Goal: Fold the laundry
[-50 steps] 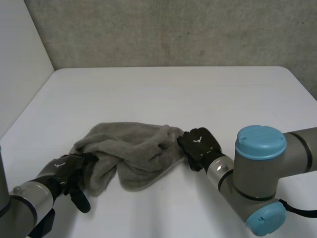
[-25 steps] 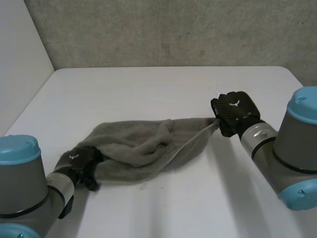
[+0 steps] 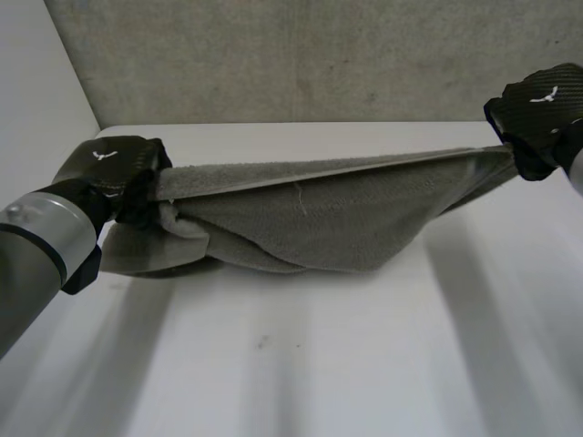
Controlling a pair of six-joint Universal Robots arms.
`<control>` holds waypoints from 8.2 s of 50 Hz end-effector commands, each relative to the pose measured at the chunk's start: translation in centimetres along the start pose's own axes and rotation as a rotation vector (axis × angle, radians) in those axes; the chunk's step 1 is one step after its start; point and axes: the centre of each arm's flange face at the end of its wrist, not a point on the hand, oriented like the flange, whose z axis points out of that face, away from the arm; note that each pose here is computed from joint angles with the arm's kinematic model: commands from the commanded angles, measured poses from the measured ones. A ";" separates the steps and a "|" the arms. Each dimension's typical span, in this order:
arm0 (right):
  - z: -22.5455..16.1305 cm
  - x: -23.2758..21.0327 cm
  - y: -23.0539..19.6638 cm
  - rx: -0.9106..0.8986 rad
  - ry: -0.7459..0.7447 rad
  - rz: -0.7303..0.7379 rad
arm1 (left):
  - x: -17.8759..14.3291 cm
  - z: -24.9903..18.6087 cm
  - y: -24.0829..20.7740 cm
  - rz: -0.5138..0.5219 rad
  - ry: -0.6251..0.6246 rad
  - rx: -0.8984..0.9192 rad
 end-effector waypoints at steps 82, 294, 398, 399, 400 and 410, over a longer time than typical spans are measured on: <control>4.9 -5.8 13.9 -0.132 0.026 0.154 | 2.2 1.2 10.4 -0.097 -0.113 -0.212; 9.9 -20.9 5.4 -0.010 -0.122 0.784 | 4.8 -3.9 -13.8 0.488 -0.126 0.563; 8.9 -14.0 2.6 0.104 -0.072 0.931 | 5.6 -12.3 -18.2 0.363 -0.122 0.678; 8.9 -14.0 2.6 0.105 -0.072 0.931 | 5.5 -12.3 -18.2 0.363 -0.122 0.679; 9.1 -12.4 2.1 0.136 -0.057 0.941 | 5.5 -12.5 -18.5 0.354 -0.129 0.697; 9.8 -12.7 0.1 0.154 -0.317 0.902 | 5.5 -10.9 -16.9 0.375 -0.135 0.643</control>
